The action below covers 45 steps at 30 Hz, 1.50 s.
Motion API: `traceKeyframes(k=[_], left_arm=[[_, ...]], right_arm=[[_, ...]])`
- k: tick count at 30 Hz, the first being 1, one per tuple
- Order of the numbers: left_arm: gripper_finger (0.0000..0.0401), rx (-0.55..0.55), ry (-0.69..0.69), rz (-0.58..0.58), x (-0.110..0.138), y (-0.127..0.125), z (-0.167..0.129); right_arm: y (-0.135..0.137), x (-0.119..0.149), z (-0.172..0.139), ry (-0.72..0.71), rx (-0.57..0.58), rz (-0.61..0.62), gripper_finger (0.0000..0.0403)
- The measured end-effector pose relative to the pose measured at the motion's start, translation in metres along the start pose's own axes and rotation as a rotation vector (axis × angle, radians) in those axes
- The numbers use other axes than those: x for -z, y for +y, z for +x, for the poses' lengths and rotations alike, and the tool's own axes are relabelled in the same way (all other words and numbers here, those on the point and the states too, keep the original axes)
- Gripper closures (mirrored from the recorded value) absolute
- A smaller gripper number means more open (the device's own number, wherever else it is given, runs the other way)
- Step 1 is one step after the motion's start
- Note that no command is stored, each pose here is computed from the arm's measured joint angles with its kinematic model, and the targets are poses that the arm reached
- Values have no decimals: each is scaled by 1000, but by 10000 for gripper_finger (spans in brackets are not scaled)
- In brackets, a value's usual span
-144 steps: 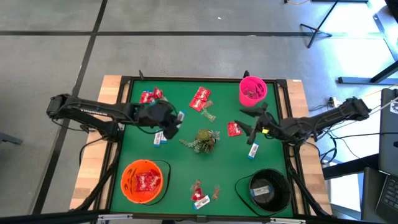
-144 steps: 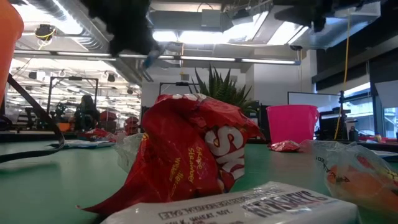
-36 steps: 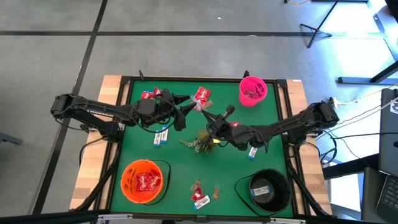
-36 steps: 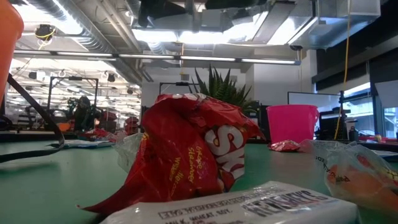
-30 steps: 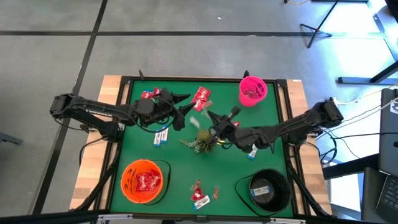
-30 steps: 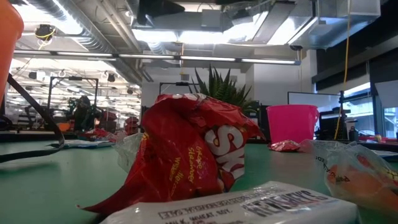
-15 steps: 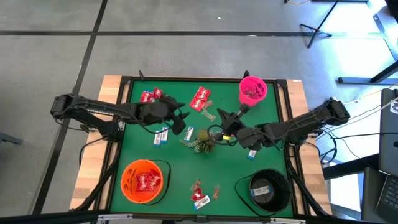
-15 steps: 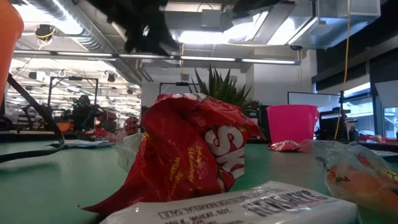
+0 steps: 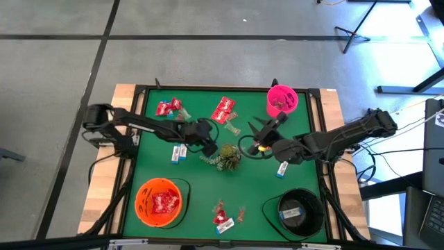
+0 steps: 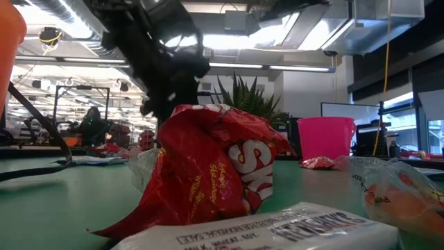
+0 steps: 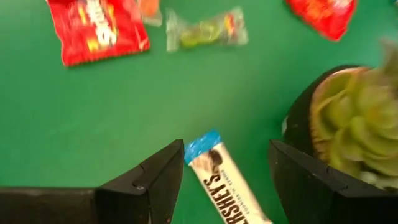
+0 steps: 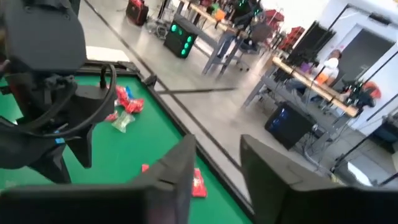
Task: Sort candy
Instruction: Put the white chocolate into the black bucket
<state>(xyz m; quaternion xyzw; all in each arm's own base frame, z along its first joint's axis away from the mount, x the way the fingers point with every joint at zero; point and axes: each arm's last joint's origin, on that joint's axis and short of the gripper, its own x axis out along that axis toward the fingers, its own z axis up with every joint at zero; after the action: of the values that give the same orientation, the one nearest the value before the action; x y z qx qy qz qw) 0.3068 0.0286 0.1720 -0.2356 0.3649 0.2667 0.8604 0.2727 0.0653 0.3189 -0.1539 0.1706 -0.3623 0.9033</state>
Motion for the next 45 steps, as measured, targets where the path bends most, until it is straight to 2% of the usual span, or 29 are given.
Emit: traceKeyframes(k=[6,11,19,26,33,36,40,45], left_arm=[[181,-24,44,-32,8,1,16],[181,-40,102,-55,18,2,29],[181,-48,121,-67,23,1,34],[181,-56,138,-34,26,1,34],[181,-154,174,-4,31,8,32],[182,-162,175,-2,31,8,32],[202,-166,171,-1,31,8,32],[255,-173,170,-2,31,10,32]], right_arm=[[-1,8,-1,45,6,10,199],[-1,11,-1,61,18,6,173],[-2,12,-1,61,25,3,169],[-2,12,-1,61,28,3,169],[-2,12,-1,61,28,3,169],[-2,12,-1,61,28,2,169],[-2,12,-1,61,29,3,169],[-2,12,-1,61,29,3,169]])
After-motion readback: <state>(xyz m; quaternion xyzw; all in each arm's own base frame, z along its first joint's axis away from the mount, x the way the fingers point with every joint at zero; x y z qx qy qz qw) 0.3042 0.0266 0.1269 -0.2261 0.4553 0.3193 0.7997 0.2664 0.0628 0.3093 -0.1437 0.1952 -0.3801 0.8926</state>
